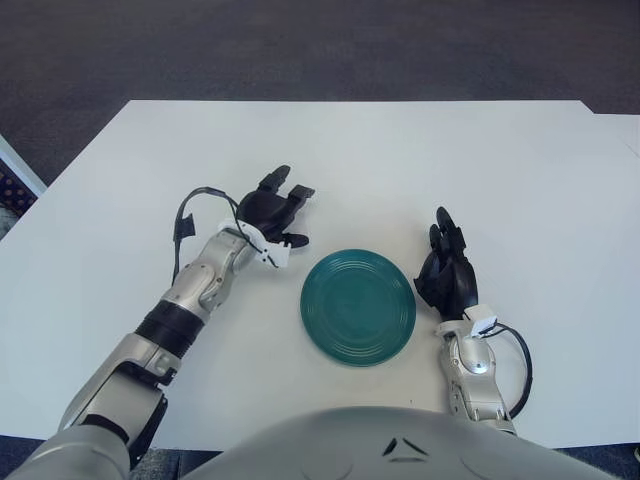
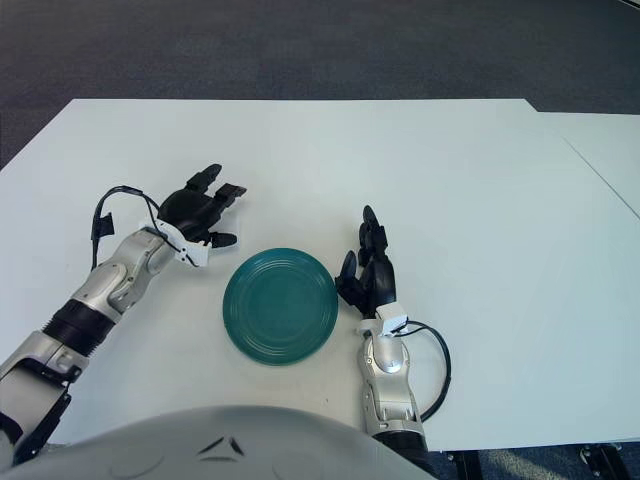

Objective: Put the charger into the plate.

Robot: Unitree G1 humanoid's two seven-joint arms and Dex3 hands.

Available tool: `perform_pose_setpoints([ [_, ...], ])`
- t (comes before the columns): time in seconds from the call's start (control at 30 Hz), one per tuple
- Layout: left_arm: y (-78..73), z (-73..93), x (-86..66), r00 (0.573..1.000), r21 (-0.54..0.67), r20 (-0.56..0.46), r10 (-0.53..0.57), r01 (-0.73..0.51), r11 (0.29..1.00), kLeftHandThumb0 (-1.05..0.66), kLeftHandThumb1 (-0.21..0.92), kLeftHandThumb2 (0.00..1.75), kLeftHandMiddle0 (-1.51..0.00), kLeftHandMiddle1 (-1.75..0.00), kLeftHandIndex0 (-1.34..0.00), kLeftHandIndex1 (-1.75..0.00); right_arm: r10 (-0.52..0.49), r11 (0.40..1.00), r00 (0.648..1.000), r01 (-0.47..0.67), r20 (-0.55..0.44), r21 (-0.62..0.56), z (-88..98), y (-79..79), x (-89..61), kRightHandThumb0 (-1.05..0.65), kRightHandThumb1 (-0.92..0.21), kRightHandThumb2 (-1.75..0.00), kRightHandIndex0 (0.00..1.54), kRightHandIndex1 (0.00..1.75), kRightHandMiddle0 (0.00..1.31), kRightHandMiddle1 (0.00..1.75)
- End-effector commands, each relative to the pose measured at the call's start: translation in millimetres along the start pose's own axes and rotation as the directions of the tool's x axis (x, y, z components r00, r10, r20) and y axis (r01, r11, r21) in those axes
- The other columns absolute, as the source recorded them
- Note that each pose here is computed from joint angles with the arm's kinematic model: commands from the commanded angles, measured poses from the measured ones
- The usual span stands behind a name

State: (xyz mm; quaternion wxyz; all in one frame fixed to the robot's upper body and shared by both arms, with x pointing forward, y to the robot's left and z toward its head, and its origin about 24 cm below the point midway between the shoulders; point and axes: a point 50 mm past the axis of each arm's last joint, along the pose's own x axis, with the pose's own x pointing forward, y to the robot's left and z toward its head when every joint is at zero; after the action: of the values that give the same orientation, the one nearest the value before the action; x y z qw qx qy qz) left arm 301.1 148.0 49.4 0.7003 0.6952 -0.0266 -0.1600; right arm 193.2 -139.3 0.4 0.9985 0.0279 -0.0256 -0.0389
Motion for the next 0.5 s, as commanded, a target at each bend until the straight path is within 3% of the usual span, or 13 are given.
perform_pose_setpoints([
  [0.0,-0.5,-1.3,3.8,1.0,-0.001,-0.013,-0.027,0.027,1.0,-1.05,0.92,0.68,0.0,0.0,-0.03,-0.66,-0.013,1.0,0.993,0.012,-0.12,-0.013,-19.6,-3.7,-11.4,-0.98,-0.92,-0.93,0.0,0.0,0.0,0.18],
  [0.47,-7.7,-7.3,6.4,0.994,-0.024,-0.018,-0.108,0.107,0.994,-1.05,0.92,0.69,-0.02,-0.01,-0.03,-0.7,0.005,1.0,0.993,-0.004,-0.118,0.01,-20.5,-6.0,-13.6,-0.97,-0.92,-0.9,0.0,0.0,0.0,0.14],
])
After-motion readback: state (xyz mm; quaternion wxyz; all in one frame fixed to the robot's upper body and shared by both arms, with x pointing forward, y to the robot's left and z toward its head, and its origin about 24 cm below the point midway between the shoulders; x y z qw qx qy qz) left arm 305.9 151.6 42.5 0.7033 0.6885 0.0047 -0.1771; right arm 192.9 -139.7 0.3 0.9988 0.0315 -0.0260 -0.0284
